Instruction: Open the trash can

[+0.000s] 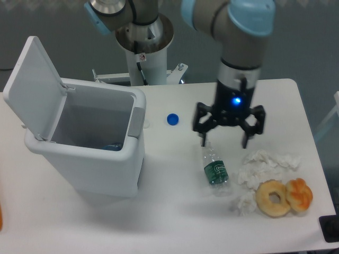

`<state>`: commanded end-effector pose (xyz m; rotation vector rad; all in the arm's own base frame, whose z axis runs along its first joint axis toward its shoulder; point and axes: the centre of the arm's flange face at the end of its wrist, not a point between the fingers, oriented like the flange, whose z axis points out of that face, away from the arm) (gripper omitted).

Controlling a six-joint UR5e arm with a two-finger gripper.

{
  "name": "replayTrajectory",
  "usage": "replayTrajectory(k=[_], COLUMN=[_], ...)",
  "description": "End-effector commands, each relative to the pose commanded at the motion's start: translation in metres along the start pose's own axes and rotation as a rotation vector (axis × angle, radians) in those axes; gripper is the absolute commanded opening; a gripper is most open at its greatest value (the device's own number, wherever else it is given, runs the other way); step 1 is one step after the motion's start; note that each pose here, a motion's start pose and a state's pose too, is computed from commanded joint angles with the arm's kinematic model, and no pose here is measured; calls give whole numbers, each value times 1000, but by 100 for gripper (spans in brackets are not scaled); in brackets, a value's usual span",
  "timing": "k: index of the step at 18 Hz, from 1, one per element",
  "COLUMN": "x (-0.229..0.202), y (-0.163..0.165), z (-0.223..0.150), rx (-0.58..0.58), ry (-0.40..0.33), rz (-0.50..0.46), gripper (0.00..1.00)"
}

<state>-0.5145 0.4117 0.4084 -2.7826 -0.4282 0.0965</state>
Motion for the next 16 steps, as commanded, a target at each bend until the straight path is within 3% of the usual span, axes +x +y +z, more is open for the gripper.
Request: replayTrajectory(k=[3, 9, 16], x=[-43, -68, -64], y=[30, 49, 52], z=[15, 43, 55], rx=[-43, -191, -205], ry=[-9, -43, -22], rz=[115, 312, 331], gripper=[100, 100, 100])
